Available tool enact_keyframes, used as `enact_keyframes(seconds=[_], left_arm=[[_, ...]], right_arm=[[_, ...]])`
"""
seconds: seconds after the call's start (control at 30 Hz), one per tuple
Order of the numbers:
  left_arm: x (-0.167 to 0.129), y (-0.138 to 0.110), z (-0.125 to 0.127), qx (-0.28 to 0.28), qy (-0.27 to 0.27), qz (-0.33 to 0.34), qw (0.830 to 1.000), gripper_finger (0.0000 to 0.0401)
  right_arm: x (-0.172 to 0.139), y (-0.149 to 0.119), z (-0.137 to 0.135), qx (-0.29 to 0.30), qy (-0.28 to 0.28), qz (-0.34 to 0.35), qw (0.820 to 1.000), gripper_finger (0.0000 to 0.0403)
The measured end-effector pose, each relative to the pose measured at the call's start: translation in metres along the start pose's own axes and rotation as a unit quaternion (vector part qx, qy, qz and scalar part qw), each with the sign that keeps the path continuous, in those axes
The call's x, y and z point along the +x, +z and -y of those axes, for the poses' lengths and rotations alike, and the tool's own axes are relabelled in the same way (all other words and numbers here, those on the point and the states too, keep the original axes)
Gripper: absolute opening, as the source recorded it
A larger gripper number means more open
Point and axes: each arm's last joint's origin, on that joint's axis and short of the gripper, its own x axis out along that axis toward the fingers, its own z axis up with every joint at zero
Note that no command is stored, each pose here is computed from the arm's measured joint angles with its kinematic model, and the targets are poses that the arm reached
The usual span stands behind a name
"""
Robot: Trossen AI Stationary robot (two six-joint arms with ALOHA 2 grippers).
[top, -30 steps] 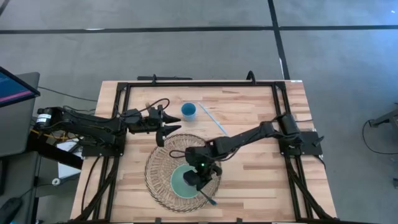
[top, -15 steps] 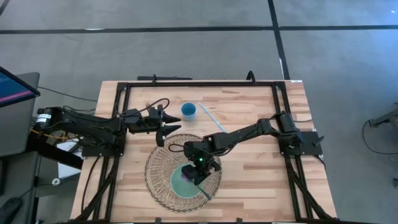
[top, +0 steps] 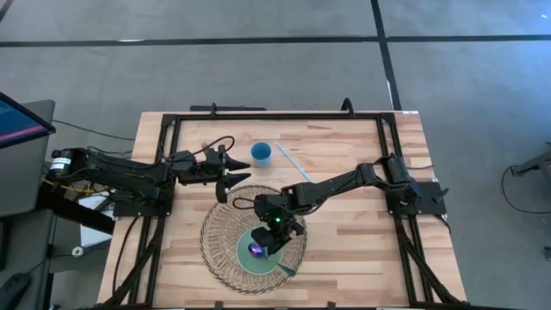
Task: Pick & Place Utensil
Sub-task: Put the black fork into the green bowl on the woven placemat
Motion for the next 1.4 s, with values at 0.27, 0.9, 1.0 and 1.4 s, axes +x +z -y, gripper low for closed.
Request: enact_keyframes(seconds=[0.27,0.9,1.0,1.4], left_arm=[[0.0,0.0,0.0,0.0,0.0,0.0,1.0,0.0154],[0.002,-0.005,-0.001,-0.02,0.004,-0.015,1.0,0.0154],[0.004,-0.009,-0.002,-0.023,0.021,-0.023,0.999,0.0154],[0.001,-0.03,-0.018,-0.026,0.254,-0.076,0.964,0.0154]], right_arm=[[-0.006,0.006,-0.003,-0.045,0.024,-0.008,0.999,0.0068],[-0.131,-0.072,-0.033,-0.4,-0.104,0.178,0.893,0.0068],[-0.153,-0.088,-0.031,-0.431,-0.155,0.213,0.863,0.0068],[-0.175,-0.149,0.015,-0.527,-0.209,0.231,0.791,0.0068]])
